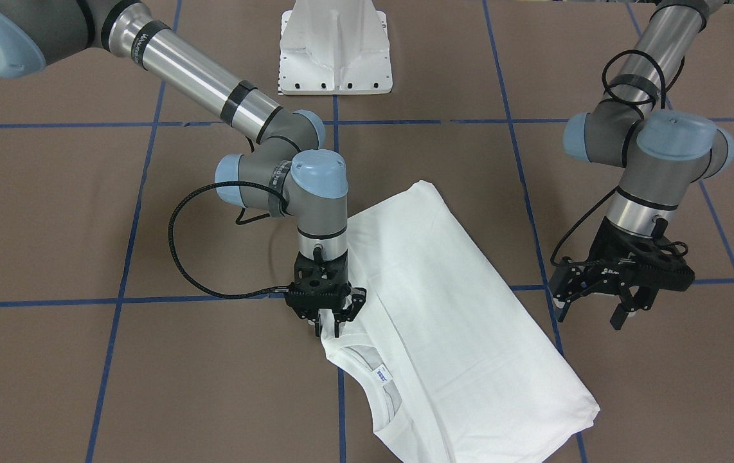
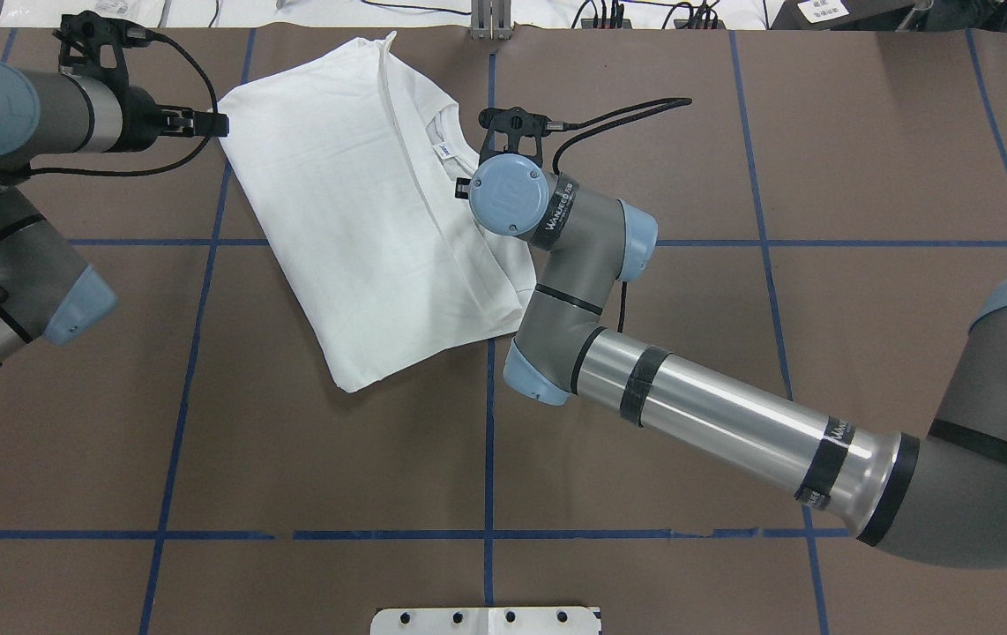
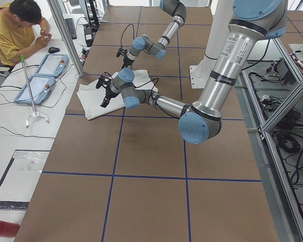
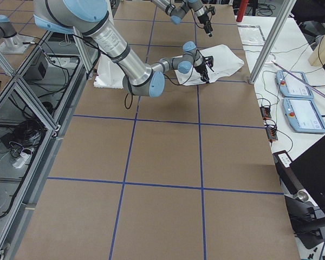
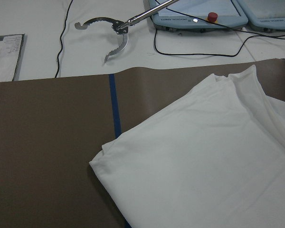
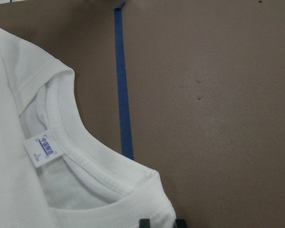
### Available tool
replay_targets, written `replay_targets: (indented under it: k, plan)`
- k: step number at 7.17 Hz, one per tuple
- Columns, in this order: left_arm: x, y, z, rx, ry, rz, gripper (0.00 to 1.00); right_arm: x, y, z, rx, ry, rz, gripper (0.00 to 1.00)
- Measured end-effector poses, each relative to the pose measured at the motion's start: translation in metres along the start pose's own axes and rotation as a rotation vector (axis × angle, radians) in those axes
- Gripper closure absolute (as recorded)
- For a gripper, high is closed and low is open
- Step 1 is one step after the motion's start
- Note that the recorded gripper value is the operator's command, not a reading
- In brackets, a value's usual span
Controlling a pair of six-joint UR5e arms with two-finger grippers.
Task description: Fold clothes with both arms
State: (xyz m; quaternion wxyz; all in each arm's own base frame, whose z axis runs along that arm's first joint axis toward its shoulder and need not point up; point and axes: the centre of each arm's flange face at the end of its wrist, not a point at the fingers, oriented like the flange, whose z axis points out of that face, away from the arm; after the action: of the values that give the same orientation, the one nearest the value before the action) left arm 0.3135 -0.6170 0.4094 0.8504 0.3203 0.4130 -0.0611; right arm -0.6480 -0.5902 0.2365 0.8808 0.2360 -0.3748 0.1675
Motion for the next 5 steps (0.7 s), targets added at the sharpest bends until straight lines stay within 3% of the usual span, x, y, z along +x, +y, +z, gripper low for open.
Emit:
replay_targets:
  k: [3, 5]
  plan:
    - [0.001, 0.002, 0.001, -0.004, 0.002, 0.0, 0.0, -0.001, -0.004, -0.005, -0.008, 0.034, -0.042, 1.0]
    - [0.002, 0.002, 0.001, -0.004, 0.002, 0.0, 0.0, 0.01, -0.005, -0.027, -0.013, 0.036, -0.051, 1.0]
